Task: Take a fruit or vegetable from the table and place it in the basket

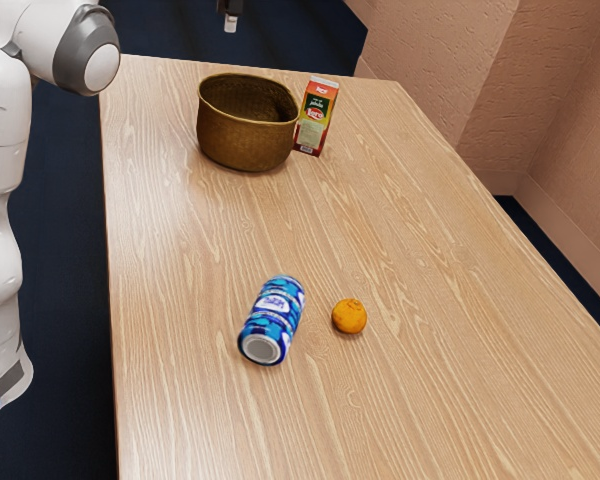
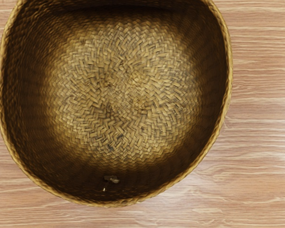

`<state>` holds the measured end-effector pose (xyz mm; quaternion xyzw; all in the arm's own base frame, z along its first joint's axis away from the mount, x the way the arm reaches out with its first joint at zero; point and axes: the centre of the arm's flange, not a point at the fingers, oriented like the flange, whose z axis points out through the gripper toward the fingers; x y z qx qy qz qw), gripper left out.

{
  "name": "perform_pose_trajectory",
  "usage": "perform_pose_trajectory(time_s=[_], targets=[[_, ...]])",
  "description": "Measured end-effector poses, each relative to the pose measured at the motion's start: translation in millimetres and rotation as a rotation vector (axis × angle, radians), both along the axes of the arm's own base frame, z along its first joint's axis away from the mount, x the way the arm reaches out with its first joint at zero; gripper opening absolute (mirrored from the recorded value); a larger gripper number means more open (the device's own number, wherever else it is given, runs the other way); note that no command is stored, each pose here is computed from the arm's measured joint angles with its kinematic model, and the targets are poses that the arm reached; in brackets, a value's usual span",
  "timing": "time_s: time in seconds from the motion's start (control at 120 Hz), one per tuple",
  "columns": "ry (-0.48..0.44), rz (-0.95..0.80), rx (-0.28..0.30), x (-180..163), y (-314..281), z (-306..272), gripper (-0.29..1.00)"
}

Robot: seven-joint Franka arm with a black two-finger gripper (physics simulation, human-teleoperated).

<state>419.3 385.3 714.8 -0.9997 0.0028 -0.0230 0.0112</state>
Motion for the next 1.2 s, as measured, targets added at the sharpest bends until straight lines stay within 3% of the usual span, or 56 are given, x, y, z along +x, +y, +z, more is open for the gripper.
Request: perform_pose_trajectory(time_s=[0.258,0.317,0.367,0.425,0.458,0.583,0.667,0.725,0.825,0.95,1.083,1.2], targets=[[-0.011,0.014,-0.001,-9,7,4,0.69],[-0.090,-0.074,0.127,-6,-46,73,0.69],[-0.087,-0.218,0.178,45,-115,81,0.69],[0.001,-0.434,0.188,145,-223,25,0.69],[0.032,-0.553,0.185,185,-289,-8,0.68],[0.059,-0.752,0.165,238,-409,-74,0.68],[0.030,-0.834,0.136,240,-461,-80,0.68],[0.059,-0.871,0.116,231,-494,-96,0.68],[0.097,-0.847,0.037,193,-506,-124,0.68],[0.048,-0.787,-0.032,166,-521,-127,0.68],[0.087,-0.776,-0.064,151,-576,-157,0.68],[0.136,-0.676,-0.072,161,-564,-185,0.68]])
